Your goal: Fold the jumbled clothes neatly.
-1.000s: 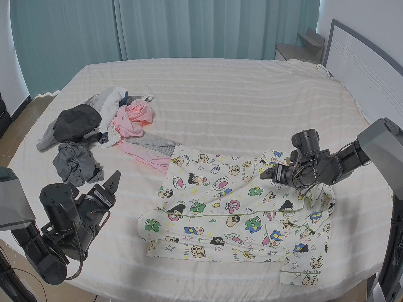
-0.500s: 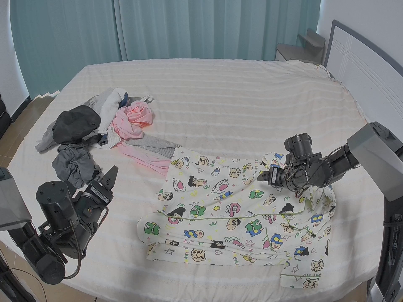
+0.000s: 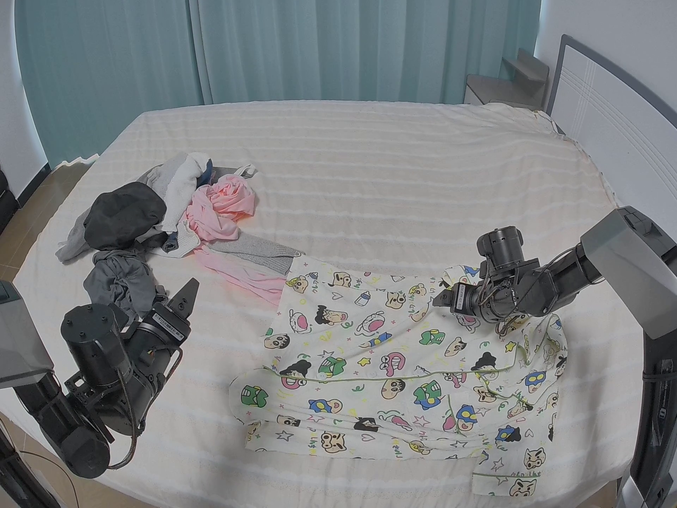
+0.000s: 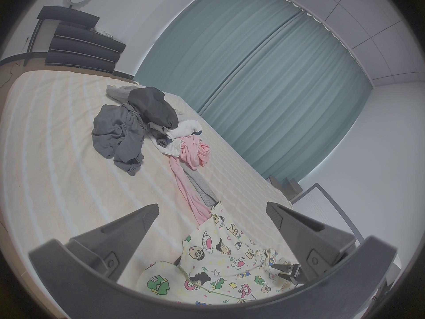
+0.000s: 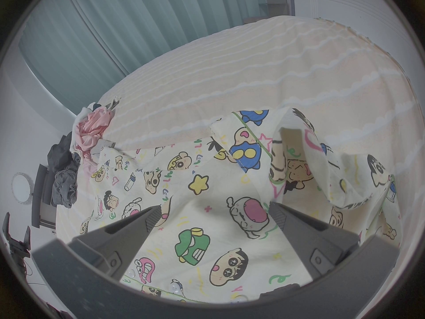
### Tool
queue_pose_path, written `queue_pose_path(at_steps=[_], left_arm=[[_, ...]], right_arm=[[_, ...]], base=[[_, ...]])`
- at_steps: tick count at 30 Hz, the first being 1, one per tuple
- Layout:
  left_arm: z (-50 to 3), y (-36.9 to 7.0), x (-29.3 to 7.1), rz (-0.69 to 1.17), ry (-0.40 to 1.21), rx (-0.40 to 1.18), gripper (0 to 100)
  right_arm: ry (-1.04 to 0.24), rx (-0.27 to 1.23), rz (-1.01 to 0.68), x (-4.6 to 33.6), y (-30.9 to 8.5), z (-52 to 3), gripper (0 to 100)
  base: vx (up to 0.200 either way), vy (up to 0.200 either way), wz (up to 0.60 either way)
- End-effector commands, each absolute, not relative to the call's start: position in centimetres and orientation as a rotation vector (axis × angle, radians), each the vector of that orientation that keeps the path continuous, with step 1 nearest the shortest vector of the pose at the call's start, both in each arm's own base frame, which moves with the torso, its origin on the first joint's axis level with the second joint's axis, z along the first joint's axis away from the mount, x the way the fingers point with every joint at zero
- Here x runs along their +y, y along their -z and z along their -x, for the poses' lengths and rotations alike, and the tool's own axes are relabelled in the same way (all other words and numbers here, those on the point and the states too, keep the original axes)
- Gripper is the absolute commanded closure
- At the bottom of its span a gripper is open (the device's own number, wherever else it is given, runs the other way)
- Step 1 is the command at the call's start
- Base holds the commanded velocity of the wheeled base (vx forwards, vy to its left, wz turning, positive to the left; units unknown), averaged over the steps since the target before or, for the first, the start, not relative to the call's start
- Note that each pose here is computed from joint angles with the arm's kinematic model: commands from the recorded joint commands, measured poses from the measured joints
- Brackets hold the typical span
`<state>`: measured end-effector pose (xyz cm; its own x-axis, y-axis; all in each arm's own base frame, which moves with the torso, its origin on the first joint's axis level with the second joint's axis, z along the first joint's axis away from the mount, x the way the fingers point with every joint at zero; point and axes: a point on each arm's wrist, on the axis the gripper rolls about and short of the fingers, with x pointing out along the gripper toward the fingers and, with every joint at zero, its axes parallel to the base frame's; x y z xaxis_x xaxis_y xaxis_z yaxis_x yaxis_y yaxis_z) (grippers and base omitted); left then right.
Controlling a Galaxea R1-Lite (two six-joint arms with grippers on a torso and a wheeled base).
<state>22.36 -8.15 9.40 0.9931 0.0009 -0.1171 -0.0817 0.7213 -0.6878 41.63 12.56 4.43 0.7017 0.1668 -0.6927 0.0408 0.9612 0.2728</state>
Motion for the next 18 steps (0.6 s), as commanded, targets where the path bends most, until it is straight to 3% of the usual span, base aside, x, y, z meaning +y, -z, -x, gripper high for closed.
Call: queue_pose_path(at_steps=[1, 12, 18], left_arm=[[-22.4, -9.5, -8.2, 0.771, -0.040, 0.097, 0], [-22.4, -9.6, -8.2, 0.772, -0.038, 0.096, 0], [-22.4, -9.6, -8.2, 0.772, -0.039, 0.094, 0]], right_arm=[[-0.066, 0.790, -0.276, 12.5, -4.4, -41.7, 0], [0.076, 0.759, -0.211, 11.0, -4.1, -41.9, 0], [0.078, 0.740, -0.197, 11.8, -2.4, -42.8, 0]], base=[[0.000, 0.000, 0.00], [0.000, 0.000, 0.00], [0.000, 0.000, 0.00]])
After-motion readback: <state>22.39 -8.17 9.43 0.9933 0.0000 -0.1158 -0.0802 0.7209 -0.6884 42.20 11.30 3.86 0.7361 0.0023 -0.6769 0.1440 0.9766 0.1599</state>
